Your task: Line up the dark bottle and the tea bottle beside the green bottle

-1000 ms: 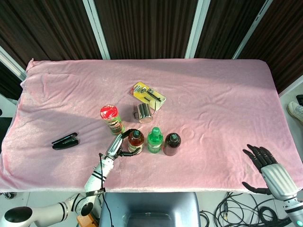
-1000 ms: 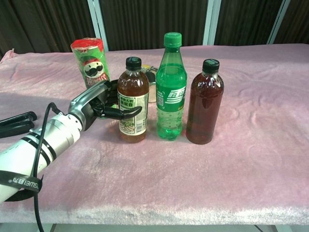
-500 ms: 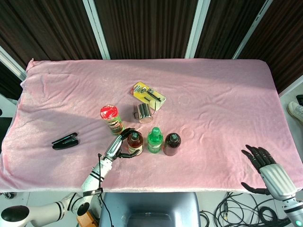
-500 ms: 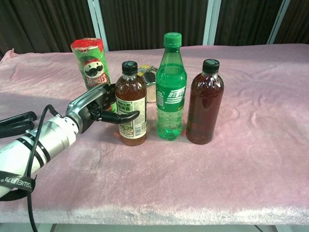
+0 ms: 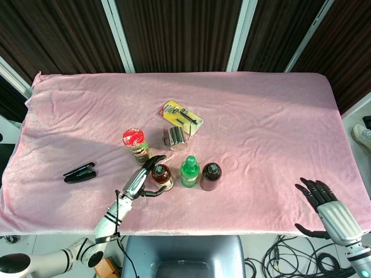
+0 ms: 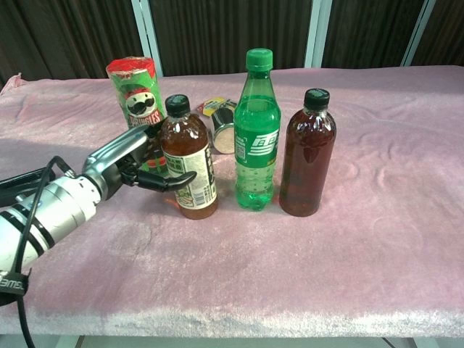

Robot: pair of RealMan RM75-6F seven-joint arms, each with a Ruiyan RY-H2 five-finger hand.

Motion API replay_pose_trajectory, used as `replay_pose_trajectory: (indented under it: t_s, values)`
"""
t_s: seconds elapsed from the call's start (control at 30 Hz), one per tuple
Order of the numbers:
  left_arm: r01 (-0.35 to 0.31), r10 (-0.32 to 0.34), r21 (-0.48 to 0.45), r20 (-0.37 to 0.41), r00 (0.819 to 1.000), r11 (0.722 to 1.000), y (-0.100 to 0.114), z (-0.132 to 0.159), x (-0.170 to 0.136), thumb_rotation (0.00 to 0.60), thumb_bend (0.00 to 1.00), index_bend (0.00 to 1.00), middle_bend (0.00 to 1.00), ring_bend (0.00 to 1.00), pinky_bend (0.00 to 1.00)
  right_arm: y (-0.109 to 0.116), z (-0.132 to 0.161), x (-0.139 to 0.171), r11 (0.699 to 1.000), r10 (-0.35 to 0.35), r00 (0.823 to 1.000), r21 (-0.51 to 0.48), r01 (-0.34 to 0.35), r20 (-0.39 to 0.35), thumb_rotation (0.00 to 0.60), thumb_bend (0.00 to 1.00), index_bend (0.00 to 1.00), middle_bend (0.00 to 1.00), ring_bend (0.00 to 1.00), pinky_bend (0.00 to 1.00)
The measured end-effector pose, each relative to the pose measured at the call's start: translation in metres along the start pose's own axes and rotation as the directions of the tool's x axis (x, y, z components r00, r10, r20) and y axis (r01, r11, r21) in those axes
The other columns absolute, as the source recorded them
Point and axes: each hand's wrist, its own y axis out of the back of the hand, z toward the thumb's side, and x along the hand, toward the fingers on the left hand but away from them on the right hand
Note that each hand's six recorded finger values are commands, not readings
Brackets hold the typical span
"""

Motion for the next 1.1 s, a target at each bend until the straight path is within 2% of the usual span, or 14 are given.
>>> replay_pose_trajectory:
  t_s: [0.07,0.27,0.43,0.47,0.57,0.67,0.7,0.77,0.8,0.87,0.93,1.1]
  values:
    - [-0.024,0.024,0.032,0.011,1.0,0.999,0.009,0.0,-0.006,0.6,0.34,0.0,0.03,0.0,0.0,0.001,0.0,0.001,1.0,-0.003,1.0,0.0,0.003,0.0,0.6,0.33,0.0,0.0,0.0,0.11]
    - [-0.104,0.1,0.136,0.037,0.994,0.985,0.058,-0.002,-0.032,0.6,0.32,0.0,0.0,0.0,0.0,0.003,-0.001,0.003,1.0,-0.014,1.0,-0.001,0.014,0.004,0.6,0.33,0.0,0.0,0.0,0.11]
    - [-0.184,0.172,0.28,0.068,0.983,0.942,0.109,-0.004,-0.077,0.6,0.32,0.0,0.0,0.0,0.0,0.005,-0.004,0.004,0.999,-0.035,0.999,0.007,0.035,0.029,0.6,0.33,0.0,0.0,0.0,0.11]
    - [-0.189,0.179,0.319,0.06,0.982,0.929,0.119,-0.007,-0.09,0.6,0.32,0.0,0.0,0.0,0.0,0.005,-0.004,0.003,0.999,-0.04,0.999,0.008,0.04,0.036,0.6,0.33,0.0,0.0,0.0,0.11]
    - [-0.182,0.208,0.474,-0.003,0.978,0.861,0.155,-0.015,-0.142,0.6,0.32,0.0,0.0,0.0,0.0,0.008,-0.006,0.004,0.998,-0.064,0.996,0.011,0.063,0.061,0.6,0.33,0.0,0.0,0.0,0.11]
    - [-0.176,0.283,0.626,-0.074,0.956,0.76,0.185,-0.014,-0.196,0.6,0.33,0.0,0.0,0.0,0.0,0.012,-0.009,0.004,0.996,-0.092,0.992,0.02,0.09,0.089,0.6,0.33,0.0,0.0,0.0,0.11]
    - [-0.175,0.32,0.67,-0.098,0.942,0.721,0.19,-0.012,-0.216,0.6,0.33,0.0,0.0,0.0,0.0,0.013,-0.009,0.004,0.995,-0.1,0.99,0.025,0.098,0.098,0.6,0.33,0.0,0.0,0.0,0.11]
    - [-0.177,0.38,0.72,-0.129,0.916,0.671,0.193,-0.008,-0.244,0.6,0.33,0.0,0.0,0.0,0.0,0.014,-0.01,0.004,0.992,-0.121,0.986,0.042,0.117,0.117,0.6,0.33,0.0,0.0,0.0,0.11]
    - [-0.176,0.417,0.745,-0.148,0.897,0.643,0.193,-0.005,-0.262,0.6,0.33,0.0,0.0,0.0,0.0,0.015,-0.011,0.003,0.991,-0.131,0.984,0.052,0.125,0.125,0.6,0.33,0.0,0.0,0.0,0.11]
    - [-0.168,0.453,0.769,-0.172,0.875,0.617,0.193,0.0,-0.282,0.6,0.33,0.0,0.0,0.0,0.0,0.016,-0.012,0.003,0.987,-0.151,0.978,0.074,0.142,0.145,0.6,0.33,0.0,0.0,0.0,0.11]
    - [-0.151,0.457,0.778,-0.19,0.869,0.61,0.191,0.001,-0.29,0.6,0.33,0.0,0.0,0.0,0.0,0.016,-0.013,0.002,0.983,-0.171,0.971,0.093,0.157,0.167,0.6,0.33,0.0,0.0,0.0,0.11]
    - [-0.086,0.404,0.776,-0.227,0.886,0.625,0.183,-0.001,-0.29,0.6,0.33,0.0,0.0,0.0,0.0,0.015,-0.012,0.001,0.981,-0.184,0.966,0.101,0.168,0.181,0.6,0.33,0.0,0.0,0.0,0.11]
